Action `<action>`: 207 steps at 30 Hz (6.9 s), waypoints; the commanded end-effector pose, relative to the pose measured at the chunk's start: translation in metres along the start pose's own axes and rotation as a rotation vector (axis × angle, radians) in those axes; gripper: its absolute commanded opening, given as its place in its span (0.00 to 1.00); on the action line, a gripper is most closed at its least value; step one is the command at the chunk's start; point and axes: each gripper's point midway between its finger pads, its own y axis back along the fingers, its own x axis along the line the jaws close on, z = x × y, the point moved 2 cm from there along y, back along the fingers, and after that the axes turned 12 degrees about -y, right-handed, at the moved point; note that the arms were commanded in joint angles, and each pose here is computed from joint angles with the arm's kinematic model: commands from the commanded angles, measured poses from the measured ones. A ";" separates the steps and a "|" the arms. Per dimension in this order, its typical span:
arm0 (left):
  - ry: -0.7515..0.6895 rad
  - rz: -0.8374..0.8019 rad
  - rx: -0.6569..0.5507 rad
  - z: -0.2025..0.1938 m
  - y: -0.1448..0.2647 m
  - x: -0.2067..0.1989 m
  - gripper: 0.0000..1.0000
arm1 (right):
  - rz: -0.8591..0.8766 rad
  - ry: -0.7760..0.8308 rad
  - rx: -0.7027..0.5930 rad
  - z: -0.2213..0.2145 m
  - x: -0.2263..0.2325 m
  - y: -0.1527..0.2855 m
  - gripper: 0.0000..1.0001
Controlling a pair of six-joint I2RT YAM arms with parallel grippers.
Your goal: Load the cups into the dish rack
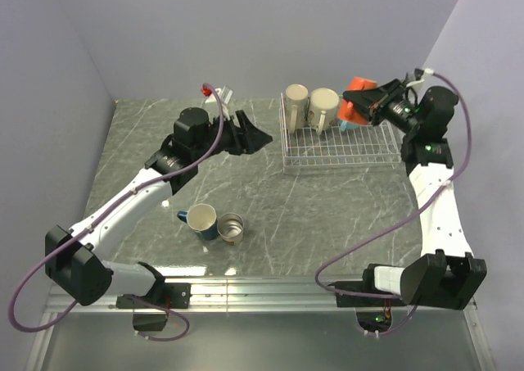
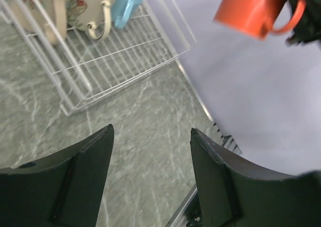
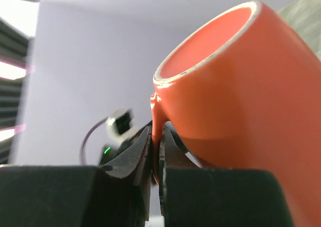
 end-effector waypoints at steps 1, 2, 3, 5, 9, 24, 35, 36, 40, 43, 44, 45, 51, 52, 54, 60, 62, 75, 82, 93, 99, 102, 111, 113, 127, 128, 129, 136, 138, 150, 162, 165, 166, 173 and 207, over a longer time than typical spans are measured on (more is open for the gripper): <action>-0.053 0.048 -0.038 0.004 0.019 0.005 0.67 | -0.100 0.265 -0.157 0.038 0.002 0.004 0.00; -0.056 0.060 -0.037 -0.004 0.021 0.009 0.67 | -0.125 0.334 -0.171 0.045 0.001 0.005 0.00; -0.060 0.081 -0.049 -0.005 0.023 0.013 0.67 | -0.138 0.354 -0.183 0.051 -0.003 0.003 0.00; -0.078 0.092 -0.064 -0.011 0.033 0.016 0.66 | -0.165 0.408 -0.221 0.067 -0.014 -0.002 0.00; -0.113 0.116 -0.082 -0.016 0.050 0.019 0.65 | -0.143 0.445 -0.318 0.094 -0.038 0.000 0.00; -0.202 0.271 -0.060 -0.050 0.092 0.050 0.64 | -0.296 0.484 -0.407 0.165 -0.192 -0.032 0.00; -0.165 0.277 0.012 -0.072 0.087 0.057 0.64 | -0.161 0.398 -0.488 0.163 -0.232 -0.033 0.00; -0.174 0.277 0.008 -0.071 0.086 0.057 0.64 | -0.162 0.385 -0.491 0.159 -0.237 -0.030 0.00; -0.191 0.283 0.022 -0.069 0.080 0.060 0.63 | -0.209 0.321 -0.443 0.148 -0.254 -0.027 0.00; -0.185 0.277 0.018 -0.069 0.075 0.060 0.63 | -0.266 0.271 -0.420 0.140 -0.268 -0.023 0.04; -0.181 0.274 0.020 -0.070 0.073 0.061 0.63 | -0.279 0.261 -0.418 0.139 -0.270 -0.022 0.13; -0.173 0.272 0.021 -0.071 0.072 0.061 0.63 | -0.304 0.243 -0.414 0.136 -0.276 -0.019 0.34; -0.162 0.280 0.015 -0.067 0.067 0.061 0.62 | -0.389 0.162 -0.371 0.120 -0.294 -0.009 0.71; -0.166 0.283 0.009 -0.065 0.067 0.061 0.63 | -0.400 0.160 -0.372 0.117 -0.295 -0.007 0.71; -0.170 0.293 0.005 -0.063 0.066 0.062 0.62 | -0.455 0.154 -0.372 0.112 -0.299 0.002 0.71; -0.187 0.301 -0.016 -0.054 0.068 0.061 0.63 | -0.546 0.177 -0.374 0.102 -0.293 0.019 0.71; -0.194 0.302 -0.012 -0.053 0.068 0.061 0.63 | -0.559 0.172 -0.354 0.096 -0.290 0.022 0.70; -0.106 0.297 0.487 -0.140 0.083 0.070 0.63 | -0.476 0.296 -0.298 0.058 -0.174 0.037 0.68; -0.014 0.285 0.735 -0.188 0.087 0.058 0.64 | -0.411 0.179 -0.282 0.020 -0.167 0.045 0.68; 0.009 0.334 0.872 -0.215 0.076 0.033 0.63 | -0.438 0.183 -0.253 -0.006 -0.159 0.060 0.68; 0.037 0.395 0.948 -0.243 0.080 0.039 0.60 | -0.444 0.184 -0.246 -0.011 -0.164 0.062 0.68; 0.033 0.405 0.964 -0.254 0.078 0.042 0.57 | -0.437 0.180 -0.240 -0.012 -0.165 0.061 0.68; 0.027 0.397 0.956 -0.263 0.058 0.046 0.17 | -0.426 0.191 -0.236 -0.015 -0.160 0.062 0.68; 0.009 0.398 0.962 -0.259 0.057 0.046 0.10 | -0.417 0.191 -0.237 -0.016 -0.154 0.062 0.68; 0.128 -0.167 0.295 -0.024 0.023 -0.035 0.00 | -0.153 0.199 0.044 -0.054 -0.032 0.024 0.72; 0.166 -0.225 0.271 -0.025 0.027 -0.035 0.00 | -0.140 0.191 0.095 -0.066 -0.031 0.023 0.73; 0.121 -0.379 0.151 0.003 0.032 -0.053 0.00 | -0.123 0.193 0.140 -0.078 -0.031 0.019 0.73; 0.224 -0.698 -0.059 0.040 0.064 -0.077 0.00 | -0.074 0.098 0.250 -0.119 -0.040 0.006 0.76; 0.250 -0.739 -0.074 0.039 0.066 -0.079 0.01 | -0.033 0.101 0.267 -0.123 -0.032 0.001 0.77; 0.286 -0.752 -0.109 0.036 0.062 -0.073 0.00 | 0.060 0.052 0.335 -0.138 -0.011 -0.022 0.80; 0.318 -0.735 -0.184 0.041 0.060 -0.068 0.00 | 0.211 -0.081 0.408 -0.150 0.015 -0.017 0.86; 0.281 -0.708 -0.169 0.043 0.056 -0.066 0.00 | 0.170 -0.090 0.444 -0.156 0.008 -0.021 0.87; 0.235 -0.707 -0.182 0.047 0.057 -0.069 0.00 | 0.168 -0.079 0.468 -0.162 0.008 -0.021 0.87; 0.102 -0.601 -0.138 0.048 0.049 -0.066 0.00 | 0.023 -0.059 0.523 -0.175 -0.013 -0.034 0.87; 0.019 -0.508 -0.179 0.048 0.065 -0.065 0.01 | 0.194 -0.175 0.443 -0.160 0.015 -0.058 0.80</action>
